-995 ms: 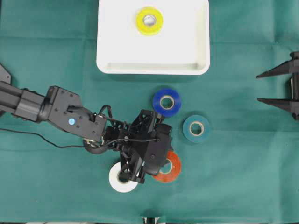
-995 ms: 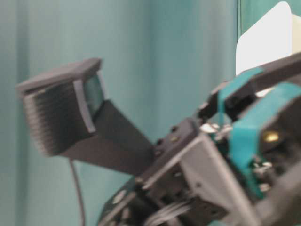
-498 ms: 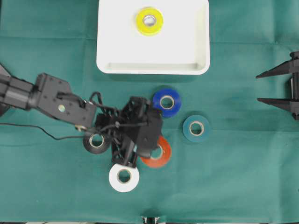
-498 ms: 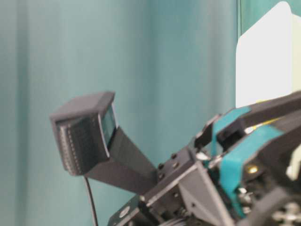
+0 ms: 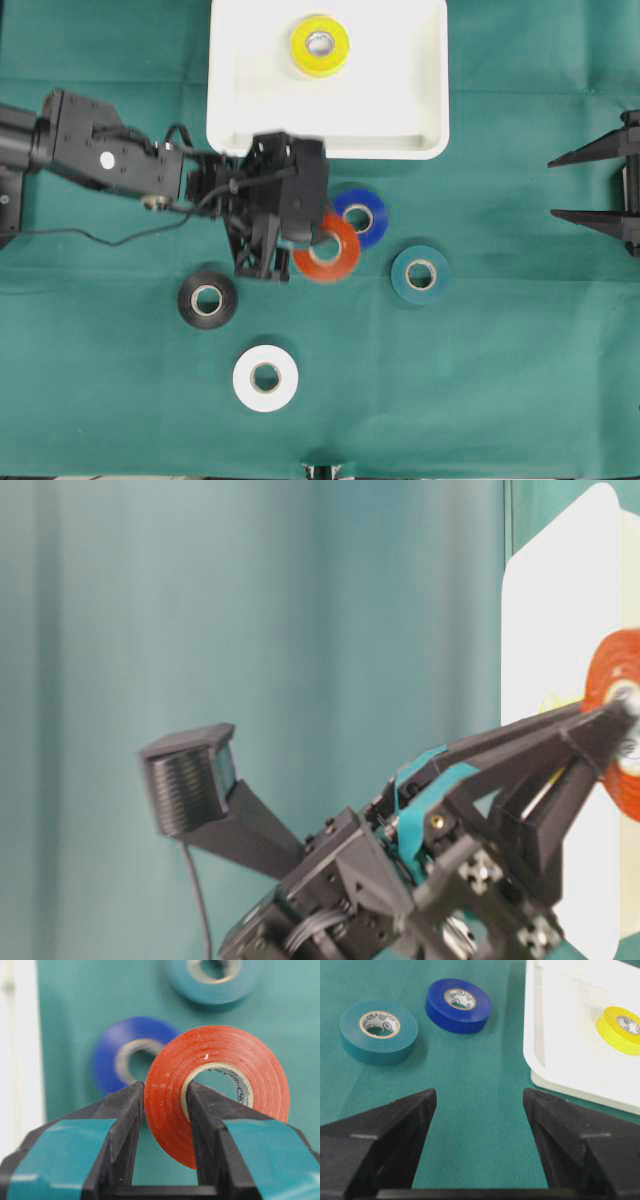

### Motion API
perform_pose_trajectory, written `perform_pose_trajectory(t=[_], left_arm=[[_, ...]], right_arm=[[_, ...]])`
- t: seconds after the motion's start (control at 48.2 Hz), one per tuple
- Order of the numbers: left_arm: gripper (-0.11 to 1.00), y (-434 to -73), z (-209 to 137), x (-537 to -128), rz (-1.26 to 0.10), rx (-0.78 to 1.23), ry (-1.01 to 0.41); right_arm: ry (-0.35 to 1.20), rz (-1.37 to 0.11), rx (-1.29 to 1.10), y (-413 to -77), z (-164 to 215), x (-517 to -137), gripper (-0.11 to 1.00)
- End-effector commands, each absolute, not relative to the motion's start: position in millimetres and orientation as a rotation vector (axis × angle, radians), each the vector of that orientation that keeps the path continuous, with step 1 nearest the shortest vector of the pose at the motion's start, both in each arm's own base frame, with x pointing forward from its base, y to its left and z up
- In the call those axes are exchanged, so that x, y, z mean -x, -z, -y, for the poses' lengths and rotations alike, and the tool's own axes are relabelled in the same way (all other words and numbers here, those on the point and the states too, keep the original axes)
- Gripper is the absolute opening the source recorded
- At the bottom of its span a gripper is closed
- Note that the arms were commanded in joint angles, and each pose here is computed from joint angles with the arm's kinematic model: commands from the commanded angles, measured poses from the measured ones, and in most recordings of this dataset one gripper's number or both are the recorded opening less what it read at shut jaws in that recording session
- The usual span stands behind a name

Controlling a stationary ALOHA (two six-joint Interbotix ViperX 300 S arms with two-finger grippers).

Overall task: Put the tape into the white case with the left arm.
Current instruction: 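Lift the red roll and carry it into the tray below yellow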

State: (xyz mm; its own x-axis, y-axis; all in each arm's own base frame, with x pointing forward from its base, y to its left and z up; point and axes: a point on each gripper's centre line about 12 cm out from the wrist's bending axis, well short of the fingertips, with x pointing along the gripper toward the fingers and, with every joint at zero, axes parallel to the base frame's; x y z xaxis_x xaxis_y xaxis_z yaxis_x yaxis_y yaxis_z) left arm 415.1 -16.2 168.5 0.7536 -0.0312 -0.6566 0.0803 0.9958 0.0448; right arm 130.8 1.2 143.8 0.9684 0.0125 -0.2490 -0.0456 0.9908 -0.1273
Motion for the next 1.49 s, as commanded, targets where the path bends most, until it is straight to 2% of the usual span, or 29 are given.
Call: perform_pose_trajectory(t=[0.0,0.767,1.472], left_arm=[[0.26,-184,-3,-414,-0.676,-0.075,0.022],[0.26,-174,-93,-405,-0.691,-0.087,-0.158],[0.26,-160,-117,-405,-0.697,-0.068,-0.212]], right_arm=[[-0.029,-0.241,0.134,-147,-1,-132,0.97],[-0.029,-0.241,0.134,-147,-1,-132,0.97],[-0.029,-0.241,0.134,-147,-1,-132,0.97]])
